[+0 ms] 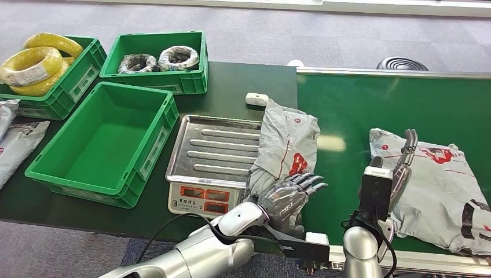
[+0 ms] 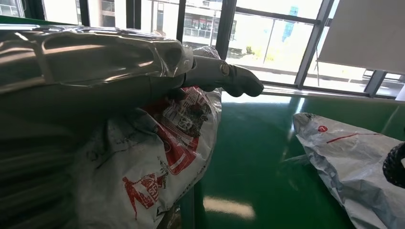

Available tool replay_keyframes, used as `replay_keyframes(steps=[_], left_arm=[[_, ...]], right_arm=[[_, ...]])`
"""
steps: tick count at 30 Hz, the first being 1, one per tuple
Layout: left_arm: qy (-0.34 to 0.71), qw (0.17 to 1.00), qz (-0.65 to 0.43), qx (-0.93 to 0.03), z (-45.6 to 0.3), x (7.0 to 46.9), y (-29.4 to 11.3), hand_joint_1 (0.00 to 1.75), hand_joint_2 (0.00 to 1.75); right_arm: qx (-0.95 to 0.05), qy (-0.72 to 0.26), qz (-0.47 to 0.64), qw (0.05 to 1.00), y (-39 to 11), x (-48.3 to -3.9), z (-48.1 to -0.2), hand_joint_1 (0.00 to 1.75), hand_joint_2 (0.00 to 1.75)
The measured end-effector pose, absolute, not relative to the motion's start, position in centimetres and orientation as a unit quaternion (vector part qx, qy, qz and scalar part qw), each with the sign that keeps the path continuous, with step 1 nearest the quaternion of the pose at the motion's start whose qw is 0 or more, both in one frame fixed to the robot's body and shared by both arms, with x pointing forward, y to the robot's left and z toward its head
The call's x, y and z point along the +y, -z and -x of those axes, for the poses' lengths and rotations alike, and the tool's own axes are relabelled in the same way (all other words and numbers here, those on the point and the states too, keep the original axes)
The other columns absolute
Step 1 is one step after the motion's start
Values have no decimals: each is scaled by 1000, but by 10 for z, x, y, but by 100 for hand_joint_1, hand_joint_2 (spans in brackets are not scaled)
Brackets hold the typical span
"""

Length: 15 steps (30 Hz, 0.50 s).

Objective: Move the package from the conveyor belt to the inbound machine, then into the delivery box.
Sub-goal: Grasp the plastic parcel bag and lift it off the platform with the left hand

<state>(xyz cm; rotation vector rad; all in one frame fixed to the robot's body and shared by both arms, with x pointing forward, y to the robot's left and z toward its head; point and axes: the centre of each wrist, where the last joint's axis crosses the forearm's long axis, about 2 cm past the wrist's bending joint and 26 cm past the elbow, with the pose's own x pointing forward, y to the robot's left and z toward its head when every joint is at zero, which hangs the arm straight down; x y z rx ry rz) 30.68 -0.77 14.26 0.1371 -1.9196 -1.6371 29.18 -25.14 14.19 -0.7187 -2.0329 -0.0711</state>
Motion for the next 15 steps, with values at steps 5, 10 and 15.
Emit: replay_keyframes(steps=[5, 10, 15], left_arm=[[632, 297, -69, -713, -308, -3, -135, 0, 175], [659, 286, -101, -688, -310, 5, -124, 122, 175], [664, 286, -110, -682, -314, 11, -121, 175, 175]], right_arm=[[-835, 20, 288, 469, -142, -249, -292, 0, 0], [-841, 11, 283, 460, -145, -244, -292, 0, 0], [-846, 5, 275, 456, -147, -239, -293, 0, 0]])
